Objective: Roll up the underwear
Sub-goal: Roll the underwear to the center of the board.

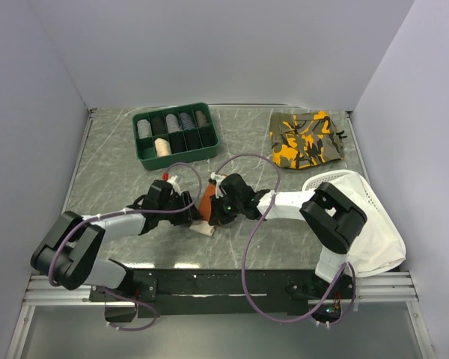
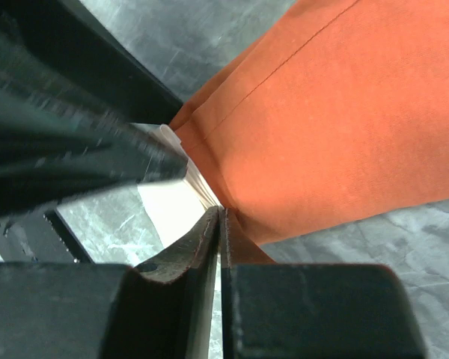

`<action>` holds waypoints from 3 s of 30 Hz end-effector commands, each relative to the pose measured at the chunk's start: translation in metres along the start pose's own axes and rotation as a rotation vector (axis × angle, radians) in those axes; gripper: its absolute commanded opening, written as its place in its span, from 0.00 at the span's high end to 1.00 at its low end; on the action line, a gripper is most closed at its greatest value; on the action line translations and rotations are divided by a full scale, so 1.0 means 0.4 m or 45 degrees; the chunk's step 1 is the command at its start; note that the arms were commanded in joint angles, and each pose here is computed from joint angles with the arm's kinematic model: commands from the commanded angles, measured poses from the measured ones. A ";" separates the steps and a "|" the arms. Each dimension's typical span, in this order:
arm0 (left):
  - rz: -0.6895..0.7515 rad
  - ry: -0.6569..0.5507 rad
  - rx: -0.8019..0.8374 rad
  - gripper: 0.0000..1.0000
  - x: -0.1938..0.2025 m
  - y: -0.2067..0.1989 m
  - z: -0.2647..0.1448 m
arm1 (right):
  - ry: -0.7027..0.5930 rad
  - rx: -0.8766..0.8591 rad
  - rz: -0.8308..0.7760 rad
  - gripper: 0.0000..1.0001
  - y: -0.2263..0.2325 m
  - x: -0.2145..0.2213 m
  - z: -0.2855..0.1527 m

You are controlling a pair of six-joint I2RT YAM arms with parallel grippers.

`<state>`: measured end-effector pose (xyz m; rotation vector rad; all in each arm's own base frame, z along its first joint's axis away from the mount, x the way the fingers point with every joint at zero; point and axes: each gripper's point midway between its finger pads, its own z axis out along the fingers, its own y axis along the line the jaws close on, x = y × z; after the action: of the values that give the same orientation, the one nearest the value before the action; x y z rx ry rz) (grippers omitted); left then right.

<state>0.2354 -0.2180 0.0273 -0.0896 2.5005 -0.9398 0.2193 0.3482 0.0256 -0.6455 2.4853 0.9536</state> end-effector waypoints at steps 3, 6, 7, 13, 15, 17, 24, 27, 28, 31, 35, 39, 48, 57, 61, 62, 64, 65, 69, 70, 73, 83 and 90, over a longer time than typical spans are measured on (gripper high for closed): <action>-0.007 -0.092 -0.200 0.38 -0.028 0.042 -0.059 | -0.046 0.055 -0.003 0.93 -0.016 -0.030 -0.009; 0.003 -0.171 -0.187 0.31 -0.075 0.016 -0.087 | -0.036 0.062 -0.007 0.94 -0.022 -0.026 -0.003; 0.012 -0.199 -0.164 0.30 -0.086 0.003 -0.102 | -0.030 0.067 -0.007 0.94 -0.025 -0.023 0.000; -0.033 -0.188 -0.055 0.40 -0.042 -0.010 -0.115 | -0.025 0.074 -0.010 0.94 -0.029 -0.024 0.006; -0.058 -0.145 -0.056 0.46 -0.001 0.013 -0.107 | -0.027 0.073 -0.013 0.94 -0.028 -0.025 0.006; -0.059 -0.147 -0.042 0.49 0.008 0.018 -0.102 | -0.022 0.073 -0.015 0.94 -0.029 -0.024 0.007; -0.052 -0.103 -0.047 0.52 0.020 0.029 -0.078 | -0.012 0.073 -0.024 0.94 -0.029 -0.024 0.009; -0.056 -0.111 -0.008 0.51 0.012 0.012 -0.077 | -0.016 0.074 -0.022 0.94 -0.029 -0.026 0.008; -0.050 -0.124 0.008 0.50 0.006 0.005 -0.078 | -0.018 0.068 -0.023 0.94 -0.027 -0.027 0.009; -0.045 -0.141 0.024 0.49 0.000 -0.002 -0.082 | -0.015 0.066 -0.018 0.93 -0.026 -0.026 0.011; -0.053 -0.124 0.020 0.50 0.004 0.002 -0.072 | -0.012 0.054 -0.015 0.93 -0.023 -0.024 0.014; -0.079 -0.095 -0.014 0.52 0.014 0.023 -0.049 | -0.012 0.048 -0.019 0.93 -0.019 -0.025 0.012; -0.119 -0.081 -0.132 0.57 0.030 0.062 -0.020 | -0.052 0.031 -0.022 0.80 0.004 -0.049 -0.017; -0.104 -0.033 -0.165 0.60 0.059 0.072 -0.015 | -0.173 0.130 -0.064 0.57 0.006 -0.096 -0.086; -0.078 0.008 -0.170 0.61 0.075 0.065 -0.001 | -0.218 0.187 -0.091 0.56 0.008 -0.110 -0.111; -0.077 0.021 -0.177 0.61 0.080 0.067 0.004 | -0.257 0.205 -0.109 0.56 0.015 -0.122 -0.128; -0.067 0.032 -0.175 0.62 0.083 0.060 0.010 | -0.273 0.226 -0.163 0.55 0.033 -0.121 -0.142; -0.068 0.043 -0.185 0.62 0.089 0.064 0.013 | -0.290 0.229 -0.189 0.55 0.043 -0.125 -0.155; -0.060 0.062 -0.215 0.62 0.091 0.068 0.016 | -0.253 0.290 -0.332 0.55 0.065 -0.088 -0.163; -0.057 0.066 -0.220 0.62 0.092 0.068 0.016 | -0.238 0.287 -0.376 0.55 0.083 -0.072 -0.159; -0.060 0.069 -0.237 0.62 0.092 0.072 0.014 | -0.201 0.334 -0.467 0.55 0.084 -0.046 -0.153; -0.064 0.069 -0.241 0.63 0.087 0.069 0.012 | -0.111 0.394 -0.582 0.56 0.072 -0.011 -0.112; -0.068 0.071 -0.225 0.63 0.084 0.061 0.016 | -0.094 0.392 -0.603 0.57 0.064 -0.005 -0.085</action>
<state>0.2300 -0.2309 0.0240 -0.1693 2.5088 -0.8949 0.1900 0.3291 0.0552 -1.0013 2.2484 0.4061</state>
